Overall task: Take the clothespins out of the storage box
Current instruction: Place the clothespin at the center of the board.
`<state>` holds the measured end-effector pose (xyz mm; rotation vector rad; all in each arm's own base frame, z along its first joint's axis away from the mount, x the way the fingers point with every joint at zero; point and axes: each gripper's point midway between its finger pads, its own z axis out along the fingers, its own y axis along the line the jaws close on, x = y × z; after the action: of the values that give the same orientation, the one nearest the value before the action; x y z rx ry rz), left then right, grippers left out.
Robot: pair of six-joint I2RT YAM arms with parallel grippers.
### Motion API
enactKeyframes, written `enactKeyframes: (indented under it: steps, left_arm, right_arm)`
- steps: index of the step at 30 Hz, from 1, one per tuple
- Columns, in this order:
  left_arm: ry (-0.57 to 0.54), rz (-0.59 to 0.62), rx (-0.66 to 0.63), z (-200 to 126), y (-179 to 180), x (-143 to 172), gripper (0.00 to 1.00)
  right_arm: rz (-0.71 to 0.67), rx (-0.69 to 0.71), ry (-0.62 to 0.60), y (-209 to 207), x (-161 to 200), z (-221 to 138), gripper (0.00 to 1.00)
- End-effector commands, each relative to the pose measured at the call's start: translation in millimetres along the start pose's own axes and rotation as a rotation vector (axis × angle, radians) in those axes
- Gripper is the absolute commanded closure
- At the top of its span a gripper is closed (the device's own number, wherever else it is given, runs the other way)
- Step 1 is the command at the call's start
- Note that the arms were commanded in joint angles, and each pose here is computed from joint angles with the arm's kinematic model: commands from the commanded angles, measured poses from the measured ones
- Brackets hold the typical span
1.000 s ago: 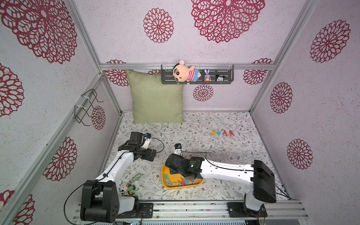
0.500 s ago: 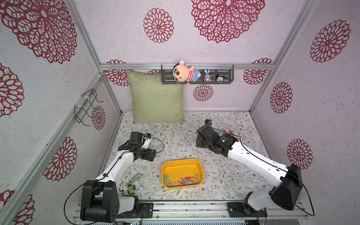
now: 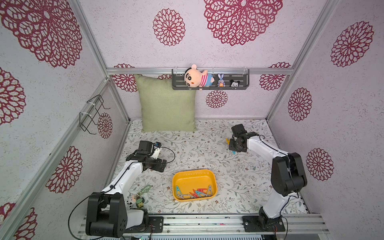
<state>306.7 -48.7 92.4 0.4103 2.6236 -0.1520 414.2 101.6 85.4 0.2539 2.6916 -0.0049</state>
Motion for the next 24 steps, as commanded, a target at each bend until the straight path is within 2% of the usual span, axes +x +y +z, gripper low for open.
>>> enactKeyframes:
  steps: [1, 7, 24]
  left_arm:
    - [-0.015, 0.012, 0.001, -0.8, -1.1, -4.1, 0.01]
    - [-0.015, 0.014, 0.0, -1.0, -1.3, -4.2, 0.01]
    - [-0.02, 0.015, 0.004, -1.4, -2.0, -4.8, 0.01]
  right_arm:
    - [-0.038, -0.056, -0.002, 15.3, -14.5, 5.9, 1.0]
    - [-0.014, -0.037, 0.039, 18.7, -9.8, 32.9, 1.0]
    - [0.015, 0.039, 0.045, 15.5, -15.1, 57.3, 1.0]
